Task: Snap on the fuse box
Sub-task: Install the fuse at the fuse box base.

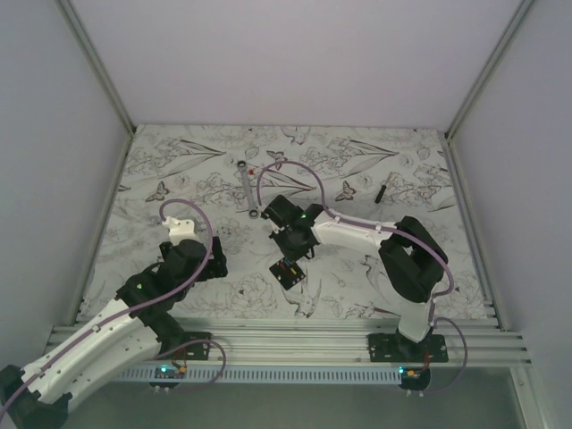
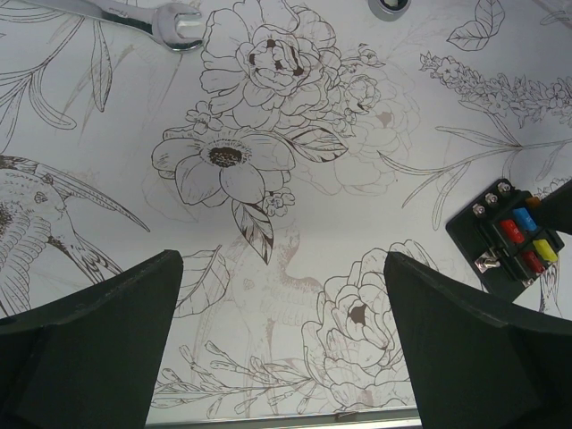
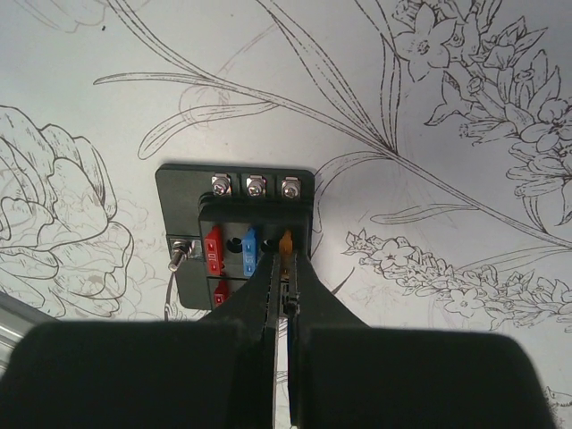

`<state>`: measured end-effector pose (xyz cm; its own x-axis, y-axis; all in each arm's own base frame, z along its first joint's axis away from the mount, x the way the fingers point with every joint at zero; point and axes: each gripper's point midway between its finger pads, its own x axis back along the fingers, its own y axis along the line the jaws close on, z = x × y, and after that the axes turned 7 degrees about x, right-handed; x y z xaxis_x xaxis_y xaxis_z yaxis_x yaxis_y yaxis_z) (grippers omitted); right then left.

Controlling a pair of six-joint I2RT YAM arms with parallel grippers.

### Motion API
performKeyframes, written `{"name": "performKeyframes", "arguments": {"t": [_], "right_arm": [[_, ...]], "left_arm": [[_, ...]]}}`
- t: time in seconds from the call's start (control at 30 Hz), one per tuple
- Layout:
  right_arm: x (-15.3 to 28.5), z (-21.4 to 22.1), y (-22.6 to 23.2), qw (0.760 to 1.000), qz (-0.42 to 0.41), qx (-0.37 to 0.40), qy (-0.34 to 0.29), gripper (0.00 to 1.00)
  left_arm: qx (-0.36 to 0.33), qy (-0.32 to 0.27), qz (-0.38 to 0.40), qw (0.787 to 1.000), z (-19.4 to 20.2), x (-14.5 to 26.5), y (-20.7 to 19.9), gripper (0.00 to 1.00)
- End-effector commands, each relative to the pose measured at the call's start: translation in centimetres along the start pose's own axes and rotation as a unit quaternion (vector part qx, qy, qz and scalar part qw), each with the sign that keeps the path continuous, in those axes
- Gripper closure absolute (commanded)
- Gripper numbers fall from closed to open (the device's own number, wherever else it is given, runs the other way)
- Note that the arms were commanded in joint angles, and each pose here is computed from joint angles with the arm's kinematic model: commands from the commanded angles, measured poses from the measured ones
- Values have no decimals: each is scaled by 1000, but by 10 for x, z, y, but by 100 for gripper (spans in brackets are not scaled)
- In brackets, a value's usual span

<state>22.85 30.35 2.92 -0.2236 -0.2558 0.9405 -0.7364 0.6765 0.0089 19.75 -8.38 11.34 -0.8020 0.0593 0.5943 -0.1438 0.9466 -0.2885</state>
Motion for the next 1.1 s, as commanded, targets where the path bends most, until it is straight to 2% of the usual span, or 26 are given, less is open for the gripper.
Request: {"name": "performKeyframes", "arguments": {"t": [0.0, 0.33, 0.4, 0.5, 0.57, 0.63, 0.83, 1.07], "right_arm": [[-46, 69, -22, 989, 55, 5, 135, 100], [-70, 105, -35, 975, 94, 5, 202, 100], [-62, 92, -32, 980, 92, 7, 174, 100], [-38, 53, -21, 993, 64, 0, 98, 99], [-21, 26, -15, 998, 49, -3, 47, 95], [-5, 4, -13, 999, 43, -2, 9, 82], [33, -46, -13, 996, 44, 3, -77, 69], [77, -66, -18, 987, 36, 2, -156, 51]], "left_arm": [[-3, 9, -13, 1000, 6, -1, 7, 1], [-3, 10, -12, 1000, 7, -1, 7, 1], [-2, 11, -11, 1000, 7, -1, 7, 0], [-2, 11, -10, 1000, 7, -1, 6, 0], [0, 11, -7, 1000, 6, 0, 5, 0], [3, 13, -4, 1000, 6, 1, 3, 1], [21, 27, 21, 999, 6, 5, -10, 0], [29, 32, 21, 999, 0, 6, -17, 0]]}}
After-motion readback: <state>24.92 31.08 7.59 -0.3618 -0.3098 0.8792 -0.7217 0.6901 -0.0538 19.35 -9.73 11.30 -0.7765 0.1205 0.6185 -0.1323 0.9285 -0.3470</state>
